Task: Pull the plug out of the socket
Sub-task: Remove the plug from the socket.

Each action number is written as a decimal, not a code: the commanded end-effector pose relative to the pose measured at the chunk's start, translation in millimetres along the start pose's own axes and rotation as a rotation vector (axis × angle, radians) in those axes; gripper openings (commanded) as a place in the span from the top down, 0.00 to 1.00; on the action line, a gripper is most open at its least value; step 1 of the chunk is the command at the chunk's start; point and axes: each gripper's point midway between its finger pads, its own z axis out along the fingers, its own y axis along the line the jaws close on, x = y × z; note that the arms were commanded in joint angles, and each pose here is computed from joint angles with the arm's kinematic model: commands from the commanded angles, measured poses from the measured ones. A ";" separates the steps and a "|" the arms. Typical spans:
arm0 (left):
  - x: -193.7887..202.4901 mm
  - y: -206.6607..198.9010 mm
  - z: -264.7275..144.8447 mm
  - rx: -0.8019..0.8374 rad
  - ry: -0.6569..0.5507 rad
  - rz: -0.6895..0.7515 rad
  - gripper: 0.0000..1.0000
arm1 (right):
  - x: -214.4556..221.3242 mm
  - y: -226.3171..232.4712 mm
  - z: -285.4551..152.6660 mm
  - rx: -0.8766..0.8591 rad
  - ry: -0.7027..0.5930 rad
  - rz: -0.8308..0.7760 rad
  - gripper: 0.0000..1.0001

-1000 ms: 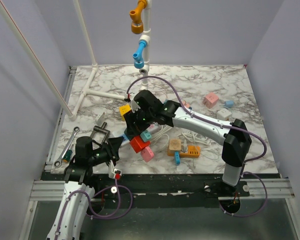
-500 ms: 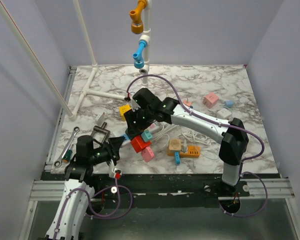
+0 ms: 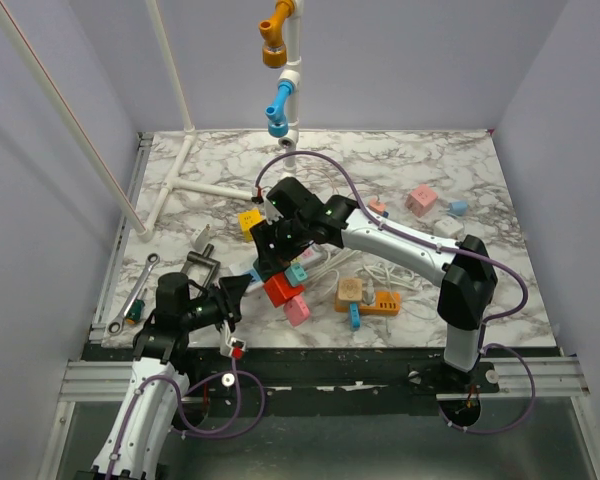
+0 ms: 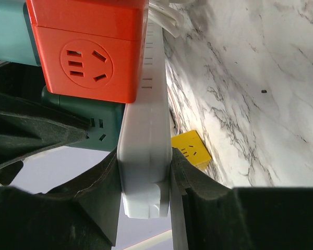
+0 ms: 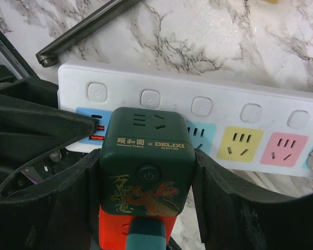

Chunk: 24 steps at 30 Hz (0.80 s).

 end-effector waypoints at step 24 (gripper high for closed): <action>-3.7 -54.3 6.0 0.253 -0.036 0.431 1.00 | 12.5 -20.7 -30.9 -0.037 0.083 0.134 0.13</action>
